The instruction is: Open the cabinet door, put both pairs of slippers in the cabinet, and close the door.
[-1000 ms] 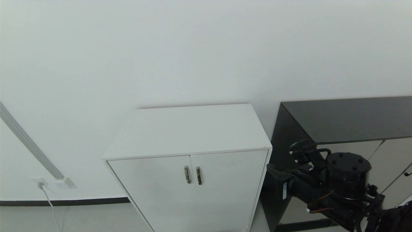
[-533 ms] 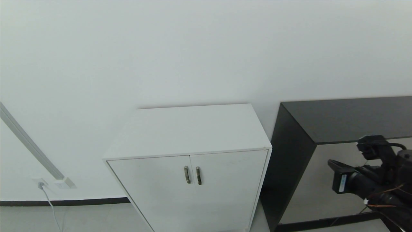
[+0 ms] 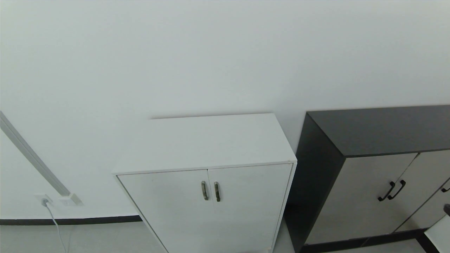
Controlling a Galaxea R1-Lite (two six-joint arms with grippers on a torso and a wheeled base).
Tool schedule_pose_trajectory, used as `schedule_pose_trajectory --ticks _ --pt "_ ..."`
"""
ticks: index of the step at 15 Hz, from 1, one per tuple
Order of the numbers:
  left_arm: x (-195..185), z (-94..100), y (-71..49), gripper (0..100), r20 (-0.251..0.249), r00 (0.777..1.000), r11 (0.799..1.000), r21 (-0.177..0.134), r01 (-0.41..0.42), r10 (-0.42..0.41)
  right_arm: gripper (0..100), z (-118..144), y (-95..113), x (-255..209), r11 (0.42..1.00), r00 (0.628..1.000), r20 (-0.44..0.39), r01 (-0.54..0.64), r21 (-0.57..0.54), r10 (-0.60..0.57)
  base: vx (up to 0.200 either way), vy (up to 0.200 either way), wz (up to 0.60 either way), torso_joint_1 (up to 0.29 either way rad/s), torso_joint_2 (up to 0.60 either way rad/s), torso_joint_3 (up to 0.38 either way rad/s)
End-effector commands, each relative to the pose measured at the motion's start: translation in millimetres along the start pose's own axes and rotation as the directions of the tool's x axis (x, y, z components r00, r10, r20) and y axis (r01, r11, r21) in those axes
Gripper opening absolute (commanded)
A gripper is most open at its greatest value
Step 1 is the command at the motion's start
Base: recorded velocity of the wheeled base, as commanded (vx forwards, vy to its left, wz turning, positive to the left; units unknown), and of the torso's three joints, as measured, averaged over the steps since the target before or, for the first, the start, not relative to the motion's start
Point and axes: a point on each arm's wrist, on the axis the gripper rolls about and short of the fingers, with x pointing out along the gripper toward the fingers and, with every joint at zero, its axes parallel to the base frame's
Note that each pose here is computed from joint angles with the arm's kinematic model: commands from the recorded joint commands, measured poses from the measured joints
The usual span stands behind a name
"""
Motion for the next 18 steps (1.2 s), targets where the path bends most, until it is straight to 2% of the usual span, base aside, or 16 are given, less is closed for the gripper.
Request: schedule_pose_trajectory --ticks 1,4,5,8,14,17,18 --pt "0 -0.1 0.0 0 -0.001 1.000 1.000 -0.001 0.000 0.000 0 -20 -18 -59 0.998 0.990 0.134 -0.057 0.030 0.052 0.000 0.000 0.00 0.000 0.00 0.000" --pt "0 -0.1 0.0 0 -0.001 1.000 1.000 -0.001 0.000 0.000 0 -37 -23 -74 0.995 0.985 0.150 -0.092 0.029 0.087 0.000 0.000 0.00 0.000 0.00 0.000" --pt "0 -0.1 0.0 0 -0.001 1.000 1.000 -0.001 0.000 0.000 0 -52 -24 -77 0.994 0.987 0.128 -0.103 0.022 0.100 0.000 0.000 0.00 0.000 0.00 0.000" --pt "0 -0.1 0.0 0 -0.001 1.000 1.000 0.001 0.002 -0.002 0 -74 -22 -78 0.977 0.968 0.139 -0.212 0.008 0.208 0.000 0.000 0.00 0.000 0.00 0.000" --pt "0 -0.1 0.0 0 -0.001 1.000 1.000 0.001 0.002 -0.002 0 -95 -20 -72 0.971 0.965 0.105 -0.240 -0.017 0.240 0.000 0.000 0.00 0.000 0.00 0.000" --pt "0 0.4 0.0 0 0.000 1.000 1.000 0.001 0.002 -0.002 0 -94 -20 -72 0.978 0.974 0.088 -0.209 -0.010 0.209 0.000 0.000 0.00 0.000 0.00 0.000" --pt "0 -0.1 0.0 0 -0.001 1.000 1.000 0.001 0.002 -0.002 0 -93 -18 -69 0.996 0.995 0.046 -0.092 0.019 0.091 0.000 0.000 0.00 0.000 0.00 0.000"
